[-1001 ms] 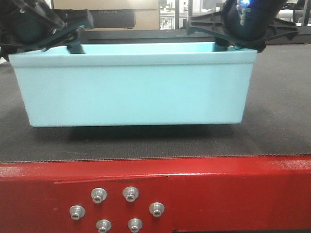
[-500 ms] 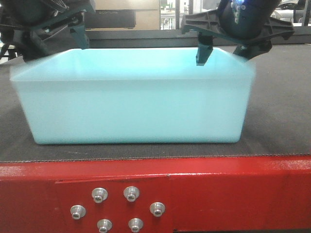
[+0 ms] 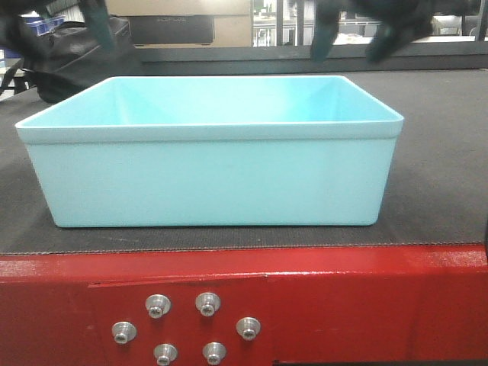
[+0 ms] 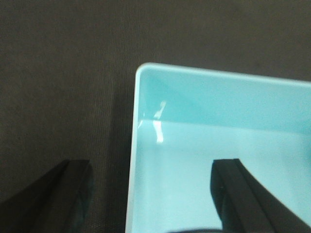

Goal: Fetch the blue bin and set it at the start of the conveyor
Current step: 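Open both grippers and lift them off the bin walls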

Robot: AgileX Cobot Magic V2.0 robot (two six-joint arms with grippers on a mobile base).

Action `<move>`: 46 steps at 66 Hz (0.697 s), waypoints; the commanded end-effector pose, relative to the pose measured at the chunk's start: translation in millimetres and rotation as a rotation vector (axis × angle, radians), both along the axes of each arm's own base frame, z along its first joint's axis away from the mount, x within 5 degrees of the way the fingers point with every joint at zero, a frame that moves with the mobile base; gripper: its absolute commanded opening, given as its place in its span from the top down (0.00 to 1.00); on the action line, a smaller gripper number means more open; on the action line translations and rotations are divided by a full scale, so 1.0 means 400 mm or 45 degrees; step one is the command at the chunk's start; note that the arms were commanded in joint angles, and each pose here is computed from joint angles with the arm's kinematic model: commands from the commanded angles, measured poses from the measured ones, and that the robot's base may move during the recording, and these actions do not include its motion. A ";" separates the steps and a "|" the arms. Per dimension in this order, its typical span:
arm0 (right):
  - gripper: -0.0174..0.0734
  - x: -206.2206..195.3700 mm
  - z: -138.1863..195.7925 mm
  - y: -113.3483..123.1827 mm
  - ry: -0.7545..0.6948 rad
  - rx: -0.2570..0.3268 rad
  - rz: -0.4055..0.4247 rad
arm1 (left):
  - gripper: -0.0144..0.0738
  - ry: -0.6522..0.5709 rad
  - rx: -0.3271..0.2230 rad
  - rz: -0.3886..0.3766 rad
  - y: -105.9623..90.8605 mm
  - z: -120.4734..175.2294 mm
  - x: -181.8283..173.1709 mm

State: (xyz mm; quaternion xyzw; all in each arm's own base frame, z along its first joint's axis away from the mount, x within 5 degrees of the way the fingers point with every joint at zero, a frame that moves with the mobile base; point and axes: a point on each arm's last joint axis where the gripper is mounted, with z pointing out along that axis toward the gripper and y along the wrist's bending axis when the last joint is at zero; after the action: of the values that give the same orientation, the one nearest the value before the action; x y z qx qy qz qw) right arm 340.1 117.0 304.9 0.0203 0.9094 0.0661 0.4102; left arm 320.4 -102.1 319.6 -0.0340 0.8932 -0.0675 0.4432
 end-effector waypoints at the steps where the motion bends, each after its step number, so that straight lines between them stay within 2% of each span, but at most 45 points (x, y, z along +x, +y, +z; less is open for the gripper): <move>1: 0.54 -0.030 0.059 -0.014 -0.053 -0.010 -0.005 | 0.42 -0.076 -0.025 0.015 0.017 0.065 -0.038; 4: 0.62 -0.044 0.076 -0.019 -0.062 -0.011 -0.011 | 0.47 -0.105 -0.035 0.021 0.026 0.089 -0.057; 9: 0.76 -0.062 0.101 -0.027 -0.084 -0.003 -0.018 | 0.62 -0.141 -0.048 0.028 0.036 0.119 -0.081; 13: 0.88 -0.073 0.113 -0.032 -0.102 -0.002 -0.014 | 0.79 -0.157 -0.053 0.038 0.045 0.138 -0.099; 15: 0.97 -0.079 0.117 -0.033 -0.122 -0.008 0.004 | 0.93 -0.156 -0.053 0.044 0.048 0.143 -0.106; 16: 0.99 -0.081 0.118 -0.034 -0.128 -0.007 0.009 | 0.96 -0.156 -0.052 0.047 0.050 0.146 -0.110; 26: 0.99 -0.119 0.109 -0.042 -0.198 0.014 0.058 | 0.96 -0.160 -0.043 0.035 0.056 0.139 -0.127; 32: 0.99 -0.154 0.090 -0.049 -0.265 0.023 0.112 | 0.96 -0.202 -0.065 -0.009 0.055 0.119 -0.145; 46: 0.99 -0.263 0.066 -0.068 -0.476 0.123 0.239 | 0.96 -0.386 -0.230 -0.174 0.047 0.050 -0.218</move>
State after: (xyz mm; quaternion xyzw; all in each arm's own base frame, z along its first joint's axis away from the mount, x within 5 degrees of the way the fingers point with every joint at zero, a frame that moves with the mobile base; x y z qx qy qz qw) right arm 249.5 91.0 326.9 -0.0345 0.8416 0.1286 0.5234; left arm 244.1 -82.2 343.7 -0.0123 0.8320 -0.1440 0.5356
